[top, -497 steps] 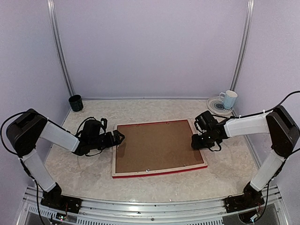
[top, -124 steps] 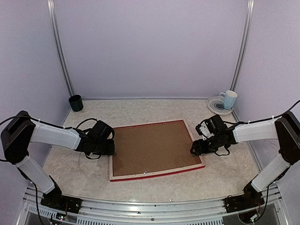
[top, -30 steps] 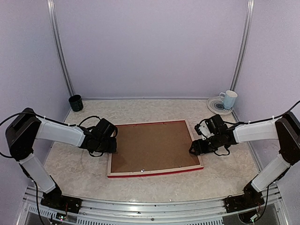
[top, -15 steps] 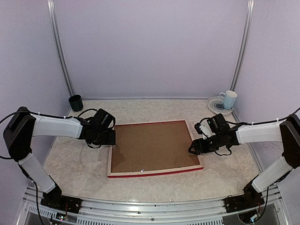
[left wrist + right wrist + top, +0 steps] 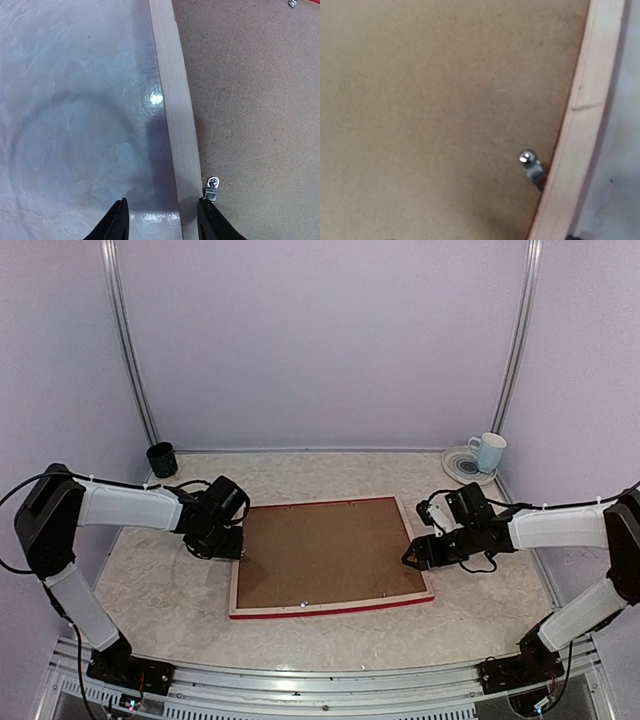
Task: Put the photo into the frame
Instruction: Press the fastener onto the backboard.
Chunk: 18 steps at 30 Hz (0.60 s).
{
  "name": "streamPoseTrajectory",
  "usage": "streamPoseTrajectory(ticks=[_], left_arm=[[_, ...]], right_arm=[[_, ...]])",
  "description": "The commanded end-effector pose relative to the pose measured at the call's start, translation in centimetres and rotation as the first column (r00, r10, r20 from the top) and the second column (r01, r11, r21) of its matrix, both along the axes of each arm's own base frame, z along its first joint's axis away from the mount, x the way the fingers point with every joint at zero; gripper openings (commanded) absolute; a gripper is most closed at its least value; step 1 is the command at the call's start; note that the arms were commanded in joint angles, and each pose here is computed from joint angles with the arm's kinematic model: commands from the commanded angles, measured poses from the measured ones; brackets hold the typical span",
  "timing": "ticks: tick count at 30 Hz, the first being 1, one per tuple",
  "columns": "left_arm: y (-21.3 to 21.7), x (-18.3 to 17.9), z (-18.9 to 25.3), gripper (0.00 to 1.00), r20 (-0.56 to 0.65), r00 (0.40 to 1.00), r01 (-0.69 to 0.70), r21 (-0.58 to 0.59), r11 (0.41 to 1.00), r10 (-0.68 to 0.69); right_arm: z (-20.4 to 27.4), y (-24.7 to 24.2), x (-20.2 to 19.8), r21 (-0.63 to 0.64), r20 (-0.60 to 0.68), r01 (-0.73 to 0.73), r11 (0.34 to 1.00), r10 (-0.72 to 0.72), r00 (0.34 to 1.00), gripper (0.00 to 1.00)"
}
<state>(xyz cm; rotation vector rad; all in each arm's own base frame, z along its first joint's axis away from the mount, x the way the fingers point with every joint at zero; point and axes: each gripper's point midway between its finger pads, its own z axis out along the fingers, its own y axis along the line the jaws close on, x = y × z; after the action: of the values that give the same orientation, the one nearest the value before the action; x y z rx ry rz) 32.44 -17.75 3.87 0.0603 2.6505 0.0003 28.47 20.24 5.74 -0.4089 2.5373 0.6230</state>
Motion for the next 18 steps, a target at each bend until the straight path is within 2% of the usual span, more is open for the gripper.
streamPoseTrajectory(ticks=[1, 18], left_arm=[[0.1, -0.3, -0.6, 0.46, -0.032, 0.999, 0.015, 0.053, 0.998, -0.013], [-0.1, -0.7, -2.1, 0.43, -0.062, 0.998, 0.031, 0.144, 0.989, -0.023]], right_arm=[[0.8, 0.2, 0.2, 0.028, 0.029, -0.009, 1.0, 0.008, 1.0, 0.73], [0.3, -0.2, 0.4, 0.007, 0.022, 0.01, 1.0, -0.01, 1.0, 0.73]])
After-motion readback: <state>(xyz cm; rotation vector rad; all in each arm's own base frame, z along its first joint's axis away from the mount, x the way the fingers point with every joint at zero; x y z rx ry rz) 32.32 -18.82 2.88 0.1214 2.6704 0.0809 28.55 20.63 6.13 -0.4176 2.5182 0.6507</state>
